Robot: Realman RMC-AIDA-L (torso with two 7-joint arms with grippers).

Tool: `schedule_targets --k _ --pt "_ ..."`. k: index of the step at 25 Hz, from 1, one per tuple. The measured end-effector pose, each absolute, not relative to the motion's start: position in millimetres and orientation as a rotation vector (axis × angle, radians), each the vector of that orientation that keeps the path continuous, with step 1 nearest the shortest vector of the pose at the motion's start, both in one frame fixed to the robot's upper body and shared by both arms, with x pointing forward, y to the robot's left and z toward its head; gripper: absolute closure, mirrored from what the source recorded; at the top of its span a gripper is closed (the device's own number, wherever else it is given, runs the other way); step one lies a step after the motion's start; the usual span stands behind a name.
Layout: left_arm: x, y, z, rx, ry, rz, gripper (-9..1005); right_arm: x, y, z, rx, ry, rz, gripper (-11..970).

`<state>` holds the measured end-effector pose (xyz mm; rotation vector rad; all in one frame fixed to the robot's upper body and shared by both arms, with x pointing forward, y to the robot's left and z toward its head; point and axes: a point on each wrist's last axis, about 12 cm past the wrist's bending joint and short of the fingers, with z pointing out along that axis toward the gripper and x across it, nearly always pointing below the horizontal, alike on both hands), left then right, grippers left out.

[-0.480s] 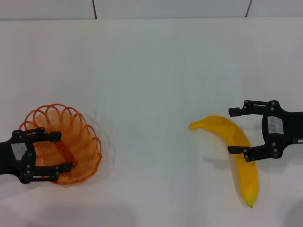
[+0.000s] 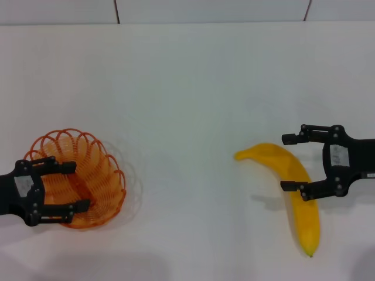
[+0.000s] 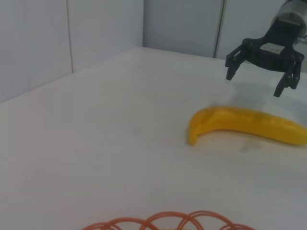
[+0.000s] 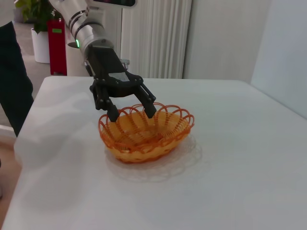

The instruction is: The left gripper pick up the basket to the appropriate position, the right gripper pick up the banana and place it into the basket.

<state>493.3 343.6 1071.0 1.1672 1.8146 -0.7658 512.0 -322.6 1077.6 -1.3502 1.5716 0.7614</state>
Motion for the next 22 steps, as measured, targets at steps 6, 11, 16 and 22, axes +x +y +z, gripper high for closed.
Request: schedule_targets --k 6,11,16,22 --pt "493.8 343.6 1071.8 1.162 1.809 -0.765 117 511.5 -322.9 1077.2 -1.349 1.573 0.762 73" --pt "497.8 352.6 1084.9 1.042 1.746 -0.725 117 509.8 -324.1 1076.2 -1.344 1.579 0.762 73" --pt "515.5 377.2 1127.1 0.8 1.735 -0.653 117 509.7 -325.2 1076.4 -1.338 1.582 0.761 73" --pt "541.8 389.8 1181.8 0.65 1.865 -0.636 118 511.9 -324.4 1078.0 -1.341 1.579 0.761 73"
